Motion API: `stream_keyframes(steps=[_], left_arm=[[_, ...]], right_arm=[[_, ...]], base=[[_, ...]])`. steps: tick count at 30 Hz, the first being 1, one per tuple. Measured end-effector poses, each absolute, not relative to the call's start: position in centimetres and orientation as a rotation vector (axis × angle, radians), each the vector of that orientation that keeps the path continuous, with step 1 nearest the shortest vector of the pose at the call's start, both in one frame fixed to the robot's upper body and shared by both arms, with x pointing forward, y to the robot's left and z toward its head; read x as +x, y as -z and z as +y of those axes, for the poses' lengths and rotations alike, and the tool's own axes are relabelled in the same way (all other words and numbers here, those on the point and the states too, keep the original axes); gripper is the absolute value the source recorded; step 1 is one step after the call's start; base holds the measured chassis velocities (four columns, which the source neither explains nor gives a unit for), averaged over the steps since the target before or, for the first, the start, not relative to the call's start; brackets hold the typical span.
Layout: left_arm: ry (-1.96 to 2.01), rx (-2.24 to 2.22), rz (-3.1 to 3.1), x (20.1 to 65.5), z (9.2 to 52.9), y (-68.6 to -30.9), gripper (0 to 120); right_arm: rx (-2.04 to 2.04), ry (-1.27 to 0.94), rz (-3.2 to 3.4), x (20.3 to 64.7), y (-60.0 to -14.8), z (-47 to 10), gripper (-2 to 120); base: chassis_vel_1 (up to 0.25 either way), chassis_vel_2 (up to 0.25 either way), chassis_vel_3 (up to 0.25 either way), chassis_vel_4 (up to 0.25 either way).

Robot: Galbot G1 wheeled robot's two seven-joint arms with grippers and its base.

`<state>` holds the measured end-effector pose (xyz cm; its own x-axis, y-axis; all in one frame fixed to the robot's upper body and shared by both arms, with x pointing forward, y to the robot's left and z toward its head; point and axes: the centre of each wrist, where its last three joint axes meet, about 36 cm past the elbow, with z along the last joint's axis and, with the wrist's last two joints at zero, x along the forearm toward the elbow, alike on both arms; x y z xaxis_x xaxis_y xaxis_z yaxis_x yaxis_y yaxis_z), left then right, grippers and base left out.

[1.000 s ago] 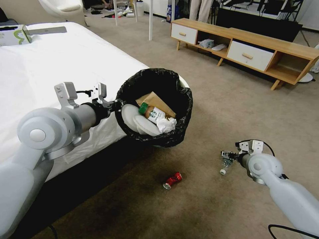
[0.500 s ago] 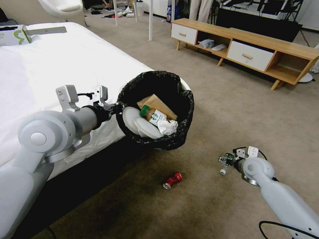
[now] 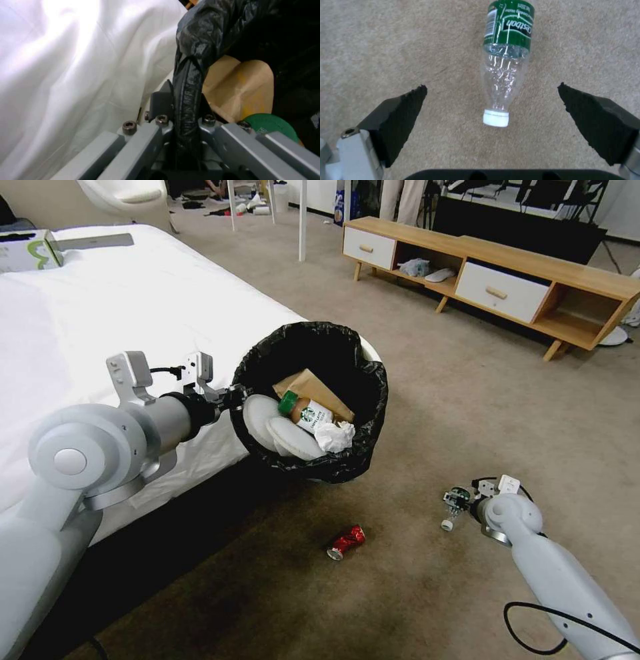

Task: Pick up the trash bin and place the garbage on the floor into it.

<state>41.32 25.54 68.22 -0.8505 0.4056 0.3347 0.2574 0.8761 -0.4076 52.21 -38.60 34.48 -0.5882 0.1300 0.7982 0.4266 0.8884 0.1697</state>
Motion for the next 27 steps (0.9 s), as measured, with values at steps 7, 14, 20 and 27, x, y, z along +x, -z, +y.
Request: stream_keyframes(steps=[7,14,20,27], left_arm=[[-0.495,-0.491,-2.633,41.2,25.7,-68.2,2],[-0.497,-0.491,-2.635,41.1,25.9,-68.2,2],[-0.498,-0.491,-2.635,41.1,25.9,-68.1,2],[-0.499,-0.498,-2.638,41.1,25.9,-68.1,2]], right_arm=[[-0.431,0.463,-2.165,52.9,-32.1,-38.6,100],[-0.455,0.477,-2.143,53.4,-30.0,-38.2,100],[-0.466,0.486,-2.134,53.3,-28.8,-38.2,100],[-0.471,0.495,-2.135,53.4,-28.1,-38.2,100]], base=[[0.000,0.000,0.000,0.000],[0.000,0.000,0.000,0.000],[0.000,0.000,0.000,0.000],[0.000,0.000,0.000,0.000]])
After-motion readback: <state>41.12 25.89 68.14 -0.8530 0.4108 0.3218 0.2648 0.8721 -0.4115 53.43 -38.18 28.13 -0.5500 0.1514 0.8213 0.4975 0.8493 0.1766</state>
